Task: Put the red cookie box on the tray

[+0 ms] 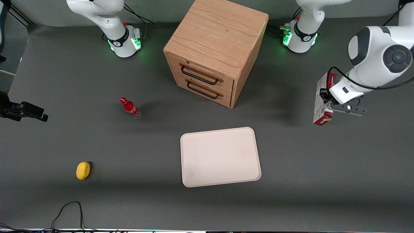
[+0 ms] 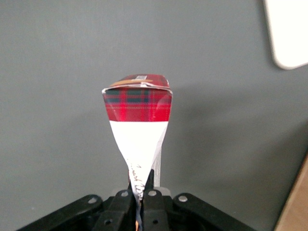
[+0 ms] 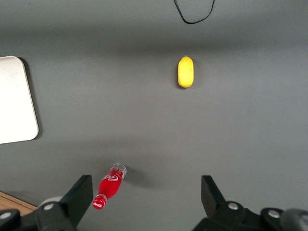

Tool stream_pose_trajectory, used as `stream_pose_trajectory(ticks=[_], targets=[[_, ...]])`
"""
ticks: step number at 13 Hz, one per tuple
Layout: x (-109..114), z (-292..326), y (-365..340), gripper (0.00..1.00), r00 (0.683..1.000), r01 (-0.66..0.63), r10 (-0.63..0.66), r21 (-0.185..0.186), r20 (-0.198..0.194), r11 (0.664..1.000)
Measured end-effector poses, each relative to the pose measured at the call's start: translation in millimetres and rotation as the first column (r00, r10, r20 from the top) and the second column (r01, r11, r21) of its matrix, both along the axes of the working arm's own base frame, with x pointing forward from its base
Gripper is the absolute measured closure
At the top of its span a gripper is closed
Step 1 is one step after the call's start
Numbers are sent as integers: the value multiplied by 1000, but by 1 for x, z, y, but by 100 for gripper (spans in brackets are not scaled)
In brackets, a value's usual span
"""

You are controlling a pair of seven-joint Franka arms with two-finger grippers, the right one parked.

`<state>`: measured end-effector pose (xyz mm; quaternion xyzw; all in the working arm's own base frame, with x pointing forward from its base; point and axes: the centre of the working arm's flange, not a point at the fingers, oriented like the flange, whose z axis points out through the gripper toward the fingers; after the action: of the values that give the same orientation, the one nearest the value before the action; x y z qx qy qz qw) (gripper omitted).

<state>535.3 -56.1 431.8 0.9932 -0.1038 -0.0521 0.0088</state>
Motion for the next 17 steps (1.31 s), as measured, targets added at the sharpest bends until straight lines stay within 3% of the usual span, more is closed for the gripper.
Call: stream_pose_trajectory(ticks=[4,8,11,17], targets=[[80,57,-61,96,998,-69,69,-17,1,997],[138,34,-141,96,978,-208,208,-38,5,977],[155,-14,-207,96,959,-283,283,-36,-17,958],[161,-129,-261,96,953,-302,301,-17,-33,953]])
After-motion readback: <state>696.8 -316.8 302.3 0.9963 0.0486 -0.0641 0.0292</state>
